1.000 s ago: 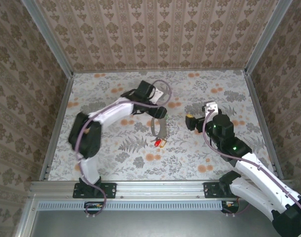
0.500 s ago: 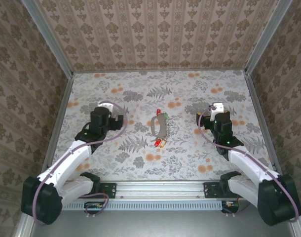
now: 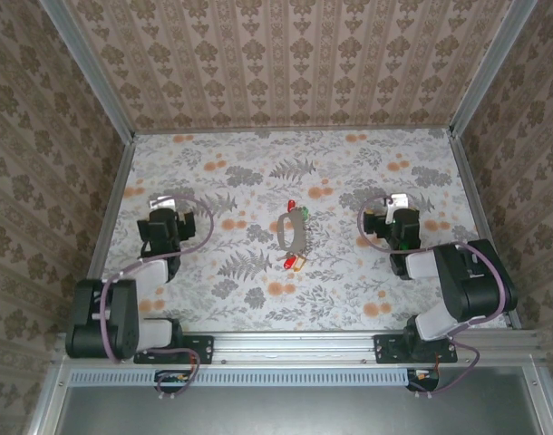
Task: Put the keys on the keyring
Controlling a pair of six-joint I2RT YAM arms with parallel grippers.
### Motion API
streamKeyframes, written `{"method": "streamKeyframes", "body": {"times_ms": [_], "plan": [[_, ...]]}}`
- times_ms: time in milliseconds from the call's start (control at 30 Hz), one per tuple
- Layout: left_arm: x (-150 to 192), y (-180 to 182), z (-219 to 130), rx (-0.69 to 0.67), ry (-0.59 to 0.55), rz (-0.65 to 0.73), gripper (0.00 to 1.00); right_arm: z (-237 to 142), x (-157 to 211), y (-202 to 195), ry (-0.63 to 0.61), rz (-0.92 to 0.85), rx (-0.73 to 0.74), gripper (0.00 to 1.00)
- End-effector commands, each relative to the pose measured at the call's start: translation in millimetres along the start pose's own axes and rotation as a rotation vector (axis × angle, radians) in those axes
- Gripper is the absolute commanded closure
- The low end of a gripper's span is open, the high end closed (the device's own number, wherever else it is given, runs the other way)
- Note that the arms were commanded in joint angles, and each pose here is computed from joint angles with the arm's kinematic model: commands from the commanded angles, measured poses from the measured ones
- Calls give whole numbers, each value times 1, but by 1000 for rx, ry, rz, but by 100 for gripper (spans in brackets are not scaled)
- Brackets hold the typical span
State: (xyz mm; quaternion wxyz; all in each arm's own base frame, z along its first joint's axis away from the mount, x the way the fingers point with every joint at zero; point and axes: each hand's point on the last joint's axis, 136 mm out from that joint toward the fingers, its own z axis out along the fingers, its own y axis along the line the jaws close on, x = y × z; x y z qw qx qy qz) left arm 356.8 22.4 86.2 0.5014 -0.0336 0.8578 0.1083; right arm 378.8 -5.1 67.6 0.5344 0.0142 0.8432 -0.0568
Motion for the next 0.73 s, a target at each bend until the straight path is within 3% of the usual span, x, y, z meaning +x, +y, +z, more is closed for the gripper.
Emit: {"method": "streamKeyframes", "body": {"times_ms": [0,133,167,700], "plan": [[-41,-18,5,133,-196,14,0,6,-36,-6,-90,72,1,0],[-32,-22,23,151,-204,11,0,5,-36,-7,-96,79,1,0],[-26,-20,26,159,-146,-11,0,5,-37,-7,-96,78,1,0],[-27,-20,27,147,-157,-5,0,5,-37,-6,-98,71,-4,0]]}}
